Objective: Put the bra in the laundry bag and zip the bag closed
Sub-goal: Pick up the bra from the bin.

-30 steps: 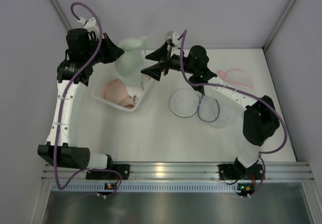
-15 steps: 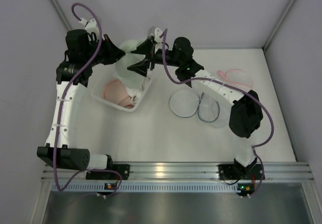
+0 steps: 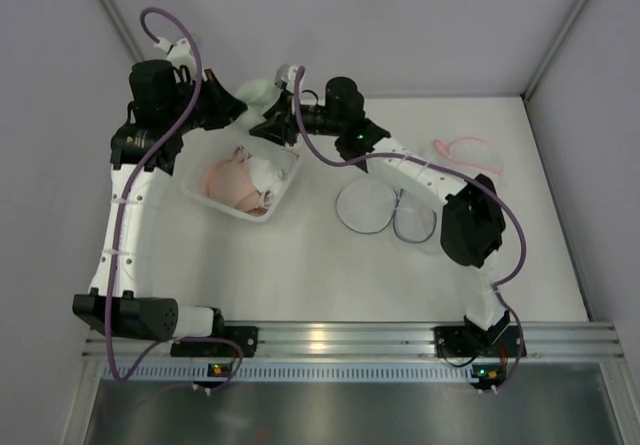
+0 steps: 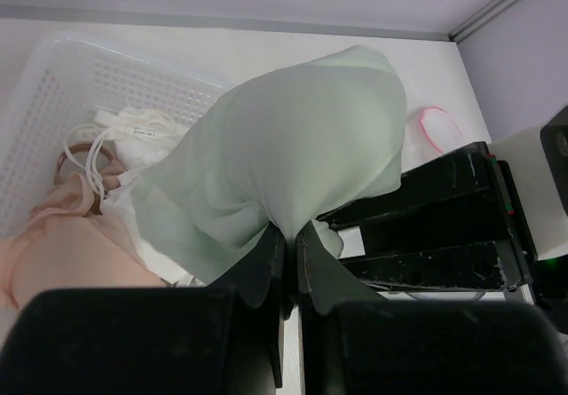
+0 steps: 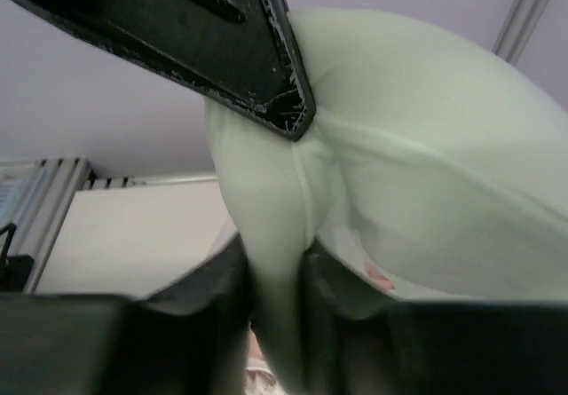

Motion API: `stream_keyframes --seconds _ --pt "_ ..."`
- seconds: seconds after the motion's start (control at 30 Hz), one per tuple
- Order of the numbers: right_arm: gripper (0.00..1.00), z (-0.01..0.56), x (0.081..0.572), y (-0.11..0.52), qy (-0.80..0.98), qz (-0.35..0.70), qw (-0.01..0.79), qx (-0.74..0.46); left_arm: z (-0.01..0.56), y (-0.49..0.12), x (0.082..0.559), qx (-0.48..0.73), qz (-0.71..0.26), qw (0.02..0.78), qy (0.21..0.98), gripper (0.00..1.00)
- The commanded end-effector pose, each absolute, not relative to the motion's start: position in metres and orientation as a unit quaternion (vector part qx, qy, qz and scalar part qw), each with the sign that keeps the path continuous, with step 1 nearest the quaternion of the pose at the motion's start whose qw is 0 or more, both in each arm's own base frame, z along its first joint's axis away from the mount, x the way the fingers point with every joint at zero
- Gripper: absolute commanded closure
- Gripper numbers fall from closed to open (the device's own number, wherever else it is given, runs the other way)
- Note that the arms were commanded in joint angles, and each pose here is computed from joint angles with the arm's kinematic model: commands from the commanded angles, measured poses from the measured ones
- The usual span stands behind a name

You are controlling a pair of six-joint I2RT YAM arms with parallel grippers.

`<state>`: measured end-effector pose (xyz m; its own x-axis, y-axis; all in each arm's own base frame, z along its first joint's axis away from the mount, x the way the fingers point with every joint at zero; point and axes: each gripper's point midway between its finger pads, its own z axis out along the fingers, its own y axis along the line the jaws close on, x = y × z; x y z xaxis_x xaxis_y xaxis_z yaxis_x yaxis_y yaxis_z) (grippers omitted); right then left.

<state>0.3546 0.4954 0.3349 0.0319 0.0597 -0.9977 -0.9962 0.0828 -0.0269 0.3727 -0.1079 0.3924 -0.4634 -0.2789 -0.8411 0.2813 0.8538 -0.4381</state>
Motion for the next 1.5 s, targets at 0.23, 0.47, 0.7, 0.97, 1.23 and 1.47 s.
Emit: stream_keyframes --seconds 0.23,0.47,0.7,0.97,1.23,1.47 --pt "1.0 0.385 0.312 0.479 0.446 0.502 0.574 -0.469 0.397 -0.073 0.382 -0.056 -0.192 0.559 0.805 0.63" --pt "1.0 0.378 0.311 0.477 0.446 0.489 0.582 -0.472 0.409 -0.082 0.369 -0.037 -0.215 0.569 0.793 0.07" --pt "1.0 0.38 0.316 0.473 0.432 0.462 0.606 -0.482 0.397 -0.066 0.358 -0.071 -0.184 0.571 0.797 0.06" --pt "1.0 0.389 0.324 0.461 0.425 0.453 0.621 -0.478 0.407 -0.048 0.34 -0.086 -0.144 0.598 0.783 0.02" --pt "1.0 0.39 0.306 0.452 0.405 0.473 0.601 -0.5 0.411 -0.089 0.347 0.01 -0.231 0.601 0.765 0.03" --pt "1.0 0.391 0.299 0.428 0.388 0.522 0.554 -0.519 0.415 -0.104 0.334 0.09 -0.246 0.627 0.734 0.02"
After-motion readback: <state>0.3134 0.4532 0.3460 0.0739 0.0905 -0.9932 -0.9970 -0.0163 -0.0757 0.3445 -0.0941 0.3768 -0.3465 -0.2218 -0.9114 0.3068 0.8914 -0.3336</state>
